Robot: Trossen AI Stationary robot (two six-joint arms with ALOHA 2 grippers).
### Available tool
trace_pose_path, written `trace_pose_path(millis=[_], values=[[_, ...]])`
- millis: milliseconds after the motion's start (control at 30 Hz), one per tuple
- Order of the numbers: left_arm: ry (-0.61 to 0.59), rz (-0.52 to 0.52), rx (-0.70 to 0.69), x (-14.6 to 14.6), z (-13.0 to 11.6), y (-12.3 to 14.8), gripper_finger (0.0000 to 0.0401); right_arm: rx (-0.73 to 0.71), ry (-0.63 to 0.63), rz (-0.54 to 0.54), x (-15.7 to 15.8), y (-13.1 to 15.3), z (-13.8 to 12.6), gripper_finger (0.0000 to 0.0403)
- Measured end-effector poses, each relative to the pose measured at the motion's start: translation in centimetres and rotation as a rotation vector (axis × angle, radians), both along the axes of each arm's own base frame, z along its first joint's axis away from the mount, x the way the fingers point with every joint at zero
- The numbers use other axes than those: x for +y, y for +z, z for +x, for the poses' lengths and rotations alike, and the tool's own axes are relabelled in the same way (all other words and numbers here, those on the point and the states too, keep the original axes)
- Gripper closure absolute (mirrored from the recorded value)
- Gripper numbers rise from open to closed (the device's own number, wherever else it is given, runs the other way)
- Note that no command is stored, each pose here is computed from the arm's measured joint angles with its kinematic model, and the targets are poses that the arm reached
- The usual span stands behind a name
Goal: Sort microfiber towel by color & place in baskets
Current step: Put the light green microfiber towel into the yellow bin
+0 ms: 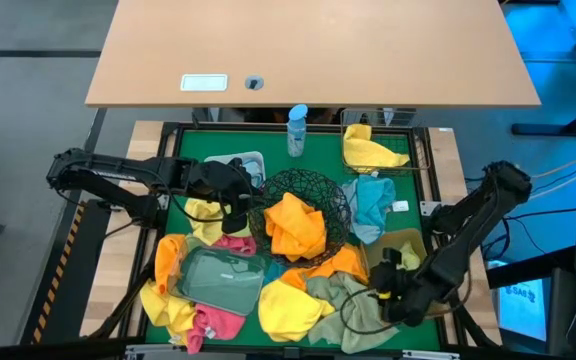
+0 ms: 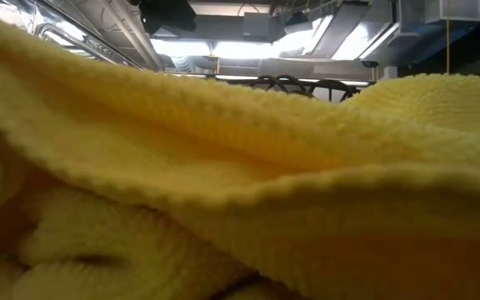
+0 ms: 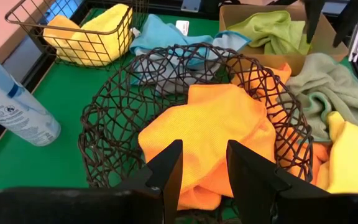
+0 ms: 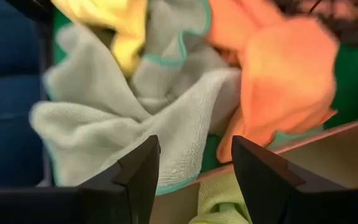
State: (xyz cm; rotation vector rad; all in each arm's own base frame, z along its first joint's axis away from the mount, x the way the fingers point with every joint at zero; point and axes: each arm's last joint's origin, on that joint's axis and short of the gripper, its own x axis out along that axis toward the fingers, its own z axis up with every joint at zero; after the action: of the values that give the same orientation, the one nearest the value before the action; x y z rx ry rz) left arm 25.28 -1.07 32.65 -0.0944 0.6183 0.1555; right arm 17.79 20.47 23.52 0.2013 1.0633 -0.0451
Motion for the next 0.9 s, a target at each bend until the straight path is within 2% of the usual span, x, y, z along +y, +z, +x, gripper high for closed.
trace_pose_path(millis=[300,633,767,900], values=[[0.000,0.000,0.000,0.0,0.0,0.0,0.0283,0.098,-0.001,-0.017,0.7,-2.5,1.2,0.0205],[-0.001,0.000,0.001,0.0,0.0,0.0,0.0283,0.148,0.010,-0.015,1.1,-3.5,1.4,0.0209],[-0.001,0.000,0.002,0.0,0.0,0.0,0.0283,0.154,0.015,-0.001,1.2,-3.4,1.4,0.0247],[-0.001,0.000,0.003,0.0,0.0,0.0,0.0283,0.154,0.015,0.000,1.2,-3.4,1.4,0.0319]])
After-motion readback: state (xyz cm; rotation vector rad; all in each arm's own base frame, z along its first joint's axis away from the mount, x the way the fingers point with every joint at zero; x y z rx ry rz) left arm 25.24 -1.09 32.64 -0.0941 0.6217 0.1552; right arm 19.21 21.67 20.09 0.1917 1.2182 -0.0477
